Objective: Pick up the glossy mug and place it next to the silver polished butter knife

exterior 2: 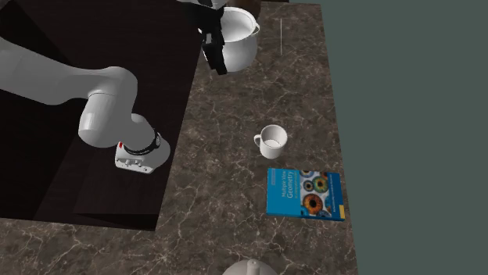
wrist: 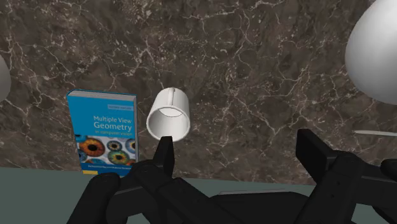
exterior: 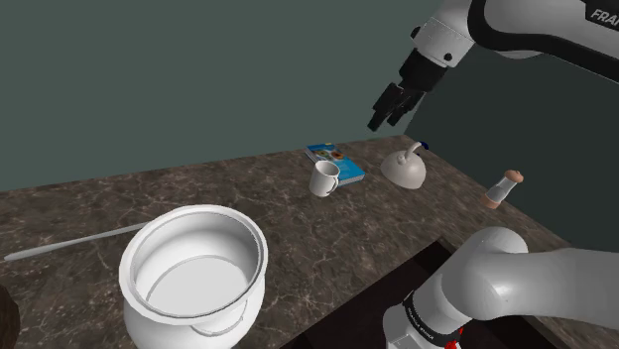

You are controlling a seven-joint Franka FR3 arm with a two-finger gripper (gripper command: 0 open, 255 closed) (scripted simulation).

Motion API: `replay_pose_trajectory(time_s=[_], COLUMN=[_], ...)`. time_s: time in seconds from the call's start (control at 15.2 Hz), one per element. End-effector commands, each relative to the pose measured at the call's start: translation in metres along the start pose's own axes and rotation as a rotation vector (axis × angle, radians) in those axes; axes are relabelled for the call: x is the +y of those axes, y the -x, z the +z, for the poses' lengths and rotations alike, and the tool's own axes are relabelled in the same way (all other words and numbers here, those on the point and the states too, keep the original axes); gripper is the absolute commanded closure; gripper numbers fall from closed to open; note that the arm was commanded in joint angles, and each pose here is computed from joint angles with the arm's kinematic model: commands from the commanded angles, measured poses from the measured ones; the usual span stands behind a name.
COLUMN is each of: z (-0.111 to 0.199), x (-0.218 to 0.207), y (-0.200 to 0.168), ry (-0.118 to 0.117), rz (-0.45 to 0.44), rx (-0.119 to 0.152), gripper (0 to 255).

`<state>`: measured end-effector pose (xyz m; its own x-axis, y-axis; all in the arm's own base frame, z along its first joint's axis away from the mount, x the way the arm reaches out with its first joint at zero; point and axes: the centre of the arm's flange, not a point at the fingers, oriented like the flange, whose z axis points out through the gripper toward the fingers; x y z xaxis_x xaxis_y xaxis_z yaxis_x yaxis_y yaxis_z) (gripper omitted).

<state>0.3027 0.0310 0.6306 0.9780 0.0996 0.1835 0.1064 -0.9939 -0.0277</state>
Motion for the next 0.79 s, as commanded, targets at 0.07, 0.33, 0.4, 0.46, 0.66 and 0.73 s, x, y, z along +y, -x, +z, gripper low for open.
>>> replay_pose_trajectory(time_s=[0.07, 0.33, 0.4, 0.46, 0.66, 0.73], z=[0.011, 0.054, 0.065, 0.077, 0.11, 0.121], x=[0.006, 0.03, 0.036, 0.042, 0.06, 0.066], y=[-0.006, -0.028, -0.033, -0.039, -0.054, -0.059], ry=[-0.001, -0.006, -0.007, -0.008, -0.011, -0.013], rz=[0.002, 0.011, 0.014, 0.016, 0.023, 0.025], rx=[-0.006, -0.029, -0.035, -0.041, -0.059, -0.065], gripper=[0, 0, 0, 0, 0, 0])
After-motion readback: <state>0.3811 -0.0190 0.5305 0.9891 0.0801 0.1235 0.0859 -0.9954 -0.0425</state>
